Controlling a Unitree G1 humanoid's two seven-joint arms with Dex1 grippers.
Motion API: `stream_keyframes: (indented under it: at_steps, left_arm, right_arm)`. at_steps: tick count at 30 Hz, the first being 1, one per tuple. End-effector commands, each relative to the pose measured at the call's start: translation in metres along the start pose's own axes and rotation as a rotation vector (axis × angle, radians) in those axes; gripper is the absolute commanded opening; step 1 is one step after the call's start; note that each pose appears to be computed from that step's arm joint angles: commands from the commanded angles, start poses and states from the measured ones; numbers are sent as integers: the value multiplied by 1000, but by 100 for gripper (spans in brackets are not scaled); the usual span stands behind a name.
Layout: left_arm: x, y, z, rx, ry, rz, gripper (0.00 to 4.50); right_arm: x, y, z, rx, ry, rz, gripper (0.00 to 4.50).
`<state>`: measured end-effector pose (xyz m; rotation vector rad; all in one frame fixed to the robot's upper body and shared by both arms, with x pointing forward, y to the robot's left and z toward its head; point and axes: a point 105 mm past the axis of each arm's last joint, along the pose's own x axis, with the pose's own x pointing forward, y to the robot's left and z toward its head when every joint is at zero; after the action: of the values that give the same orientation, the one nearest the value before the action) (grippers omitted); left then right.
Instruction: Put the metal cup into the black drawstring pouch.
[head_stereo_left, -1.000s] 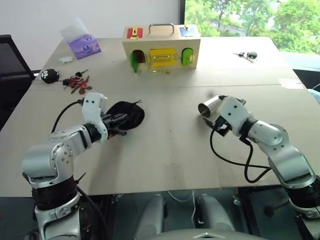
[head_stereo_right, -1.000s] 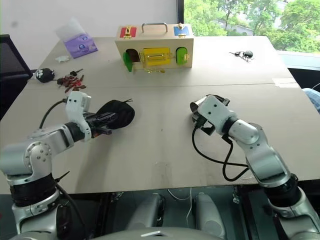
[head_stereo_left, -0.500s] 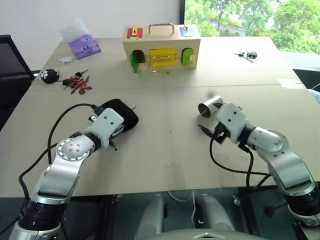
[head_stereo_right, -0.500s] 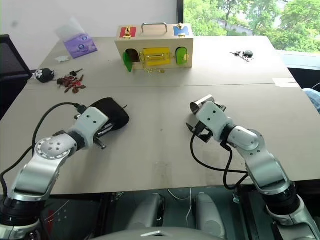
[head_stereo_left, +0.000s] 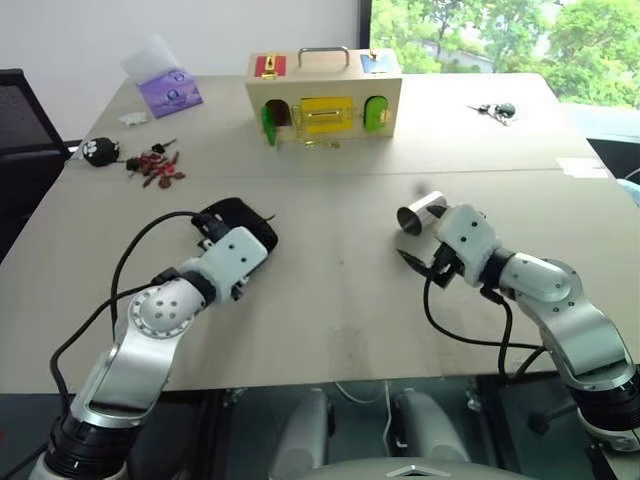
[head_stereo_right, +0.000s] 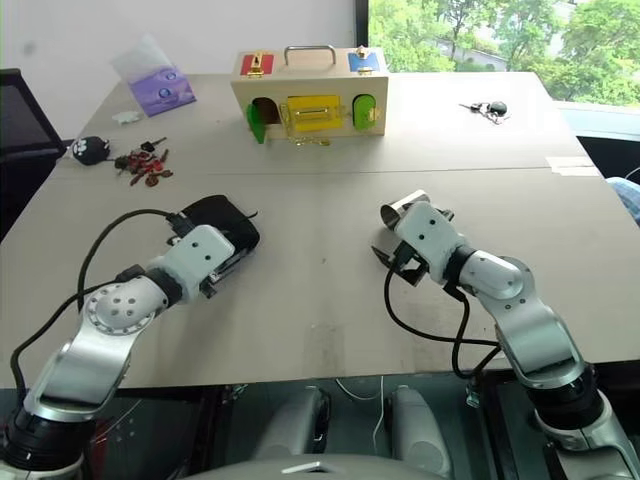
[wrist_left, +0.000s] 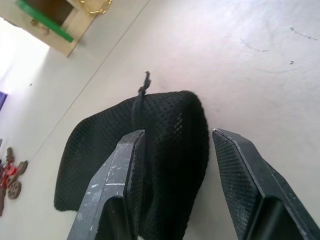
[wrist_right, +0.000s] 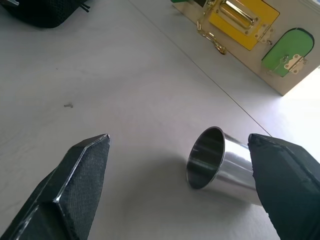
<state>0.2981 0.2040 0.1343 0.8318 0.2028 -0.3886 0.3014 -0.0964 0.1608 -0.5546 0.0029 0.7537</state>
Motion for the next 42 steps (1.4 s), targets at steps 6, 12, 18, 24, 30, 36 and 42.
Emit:
stream_keyframes:
  at_steps: [6, 12, 18, 24, 30, 36, 42]
  left_arm:
    - [6, 2, 7, 48, 11, 15, 219]
    - [11, 6, 1, 20, 51, 14, 219]
    - [13, 6, -3, 3, 75, 7, 219]
    - [19, 7, -5, 43, 92, 6, 219]
    - [24, 8, -5, 40, 84, -1, 1]
    - [14, 78, 56, -359, -277, 309, 1]
    - [10, 81, 38, -583, -235, 359, 1]
  right_arm:
    - [-9, -5, 13, -34, -44, -32, 450]
    - [-11, -4, 13, -34, -43, -37, 450]
    - [-11, -4, 12, -35, -41, -40, 450]
    - [-11, -3, 12, -35, -43, -43, 450]
    - [-12, -4, 12, -35, -43, -51, 450]
    - [-13, -5, 12, -37, -39, -62, 450]
    - [-14, -8, 11, -41, -34, -67, 450]
